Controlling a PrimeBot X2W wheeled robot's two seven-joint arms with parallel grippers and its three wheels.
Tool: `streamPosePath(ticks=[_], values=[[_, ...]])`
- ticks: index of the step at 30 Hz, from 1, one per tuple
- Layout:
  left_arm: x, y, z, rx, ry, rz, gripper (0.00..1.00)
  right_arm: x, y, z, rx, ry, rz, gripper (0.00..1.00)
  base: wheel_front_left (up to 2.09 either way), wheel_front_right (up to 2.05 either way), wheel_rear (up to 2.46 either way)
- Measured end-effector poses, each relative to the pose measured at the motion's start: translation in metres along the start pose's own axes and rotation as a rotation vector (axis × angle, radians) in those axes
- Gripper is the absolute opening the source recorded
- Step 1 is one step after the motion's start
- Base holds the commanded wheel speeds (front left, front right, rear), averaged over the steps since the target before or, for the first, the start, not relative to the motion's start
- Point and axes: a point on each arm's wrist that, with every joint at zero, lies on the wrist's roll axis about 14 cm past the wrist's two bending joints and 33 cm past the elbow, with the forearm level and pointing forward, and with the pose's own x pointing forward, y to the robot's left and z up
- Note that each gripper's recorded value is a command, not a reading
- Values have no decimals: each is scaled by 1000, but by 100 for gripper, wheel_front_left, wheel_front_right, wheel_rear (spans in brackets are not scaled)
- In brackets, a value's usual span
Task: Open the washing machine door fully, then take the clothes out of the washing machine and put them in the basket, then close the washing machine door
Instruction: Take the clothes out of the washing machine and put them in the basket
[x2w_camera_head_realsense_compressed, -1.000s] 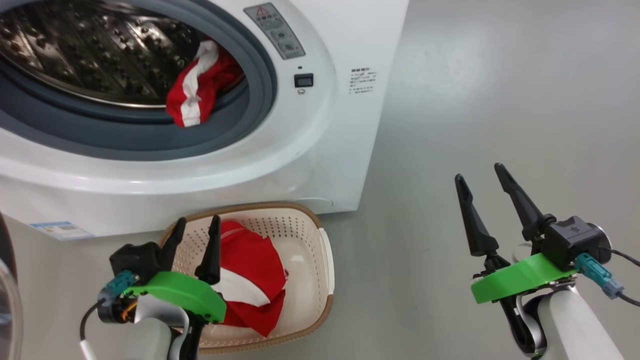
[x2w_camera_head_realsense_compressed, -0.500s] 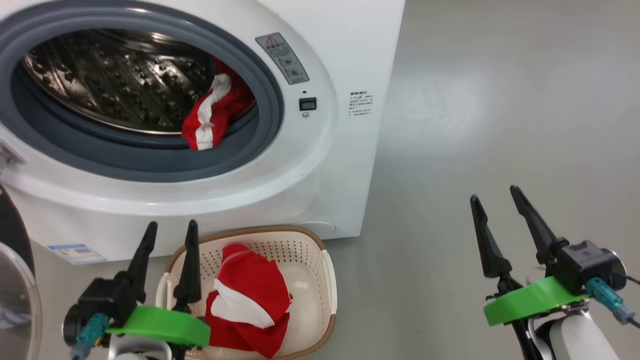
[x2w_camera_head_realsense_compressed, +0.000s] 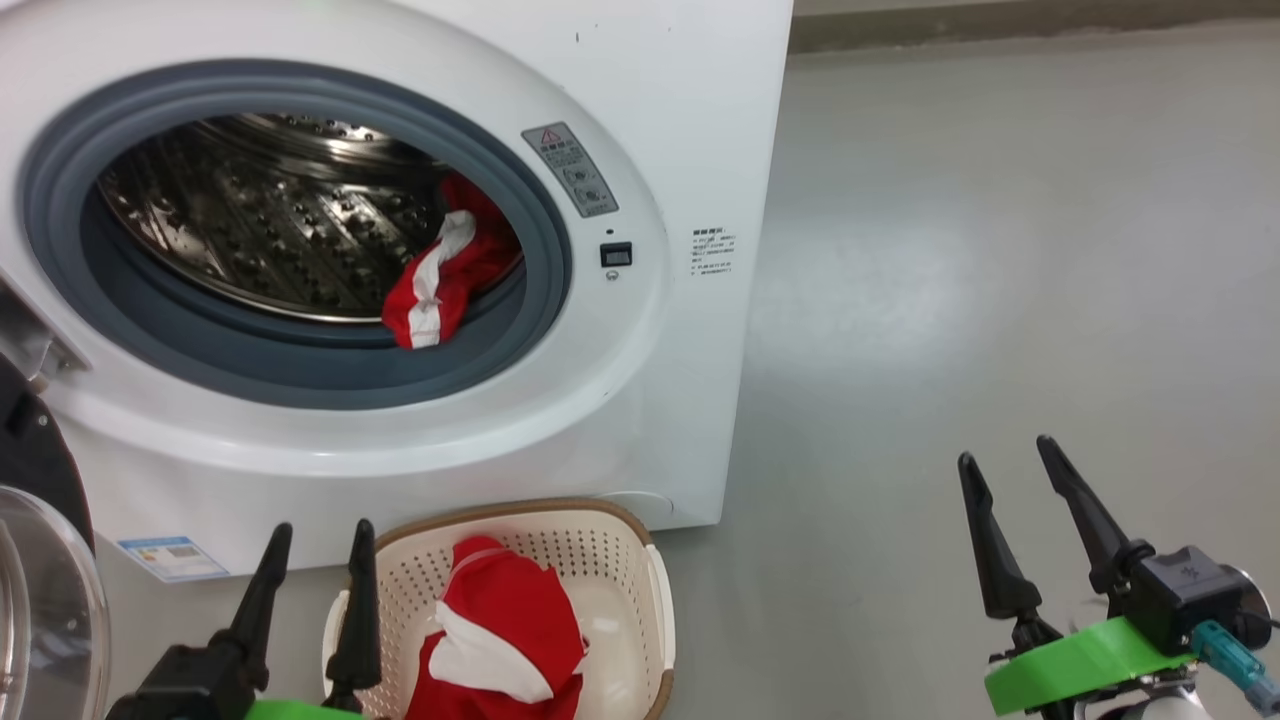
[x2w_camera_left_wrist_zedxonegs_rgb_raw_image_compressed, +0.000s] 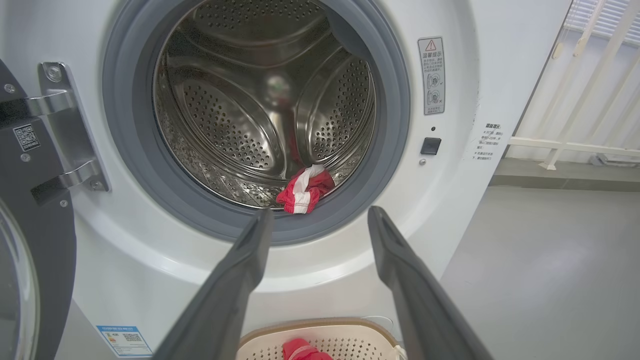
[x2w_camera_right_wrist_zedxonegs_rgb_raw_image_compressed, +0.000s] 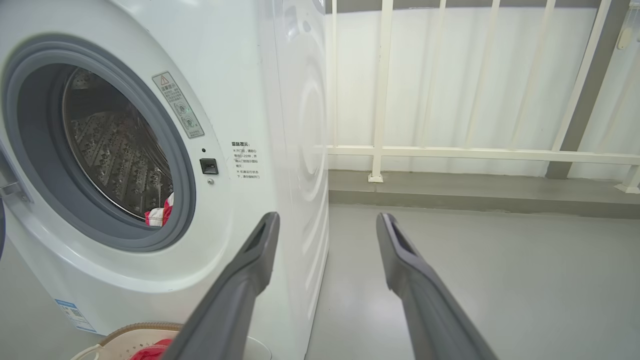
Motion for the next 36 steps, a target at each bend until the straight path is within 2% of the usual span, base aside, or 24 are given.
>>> streamPosePath(ticks=[8,36], values=[[-19,2,-2,11,11,1,100,-19,2,7,0,-16,1,100,0,0,0],[-21,0,-3,28,16,2,100,-17,10,8,-2,-20,23,100,0,0,0]])
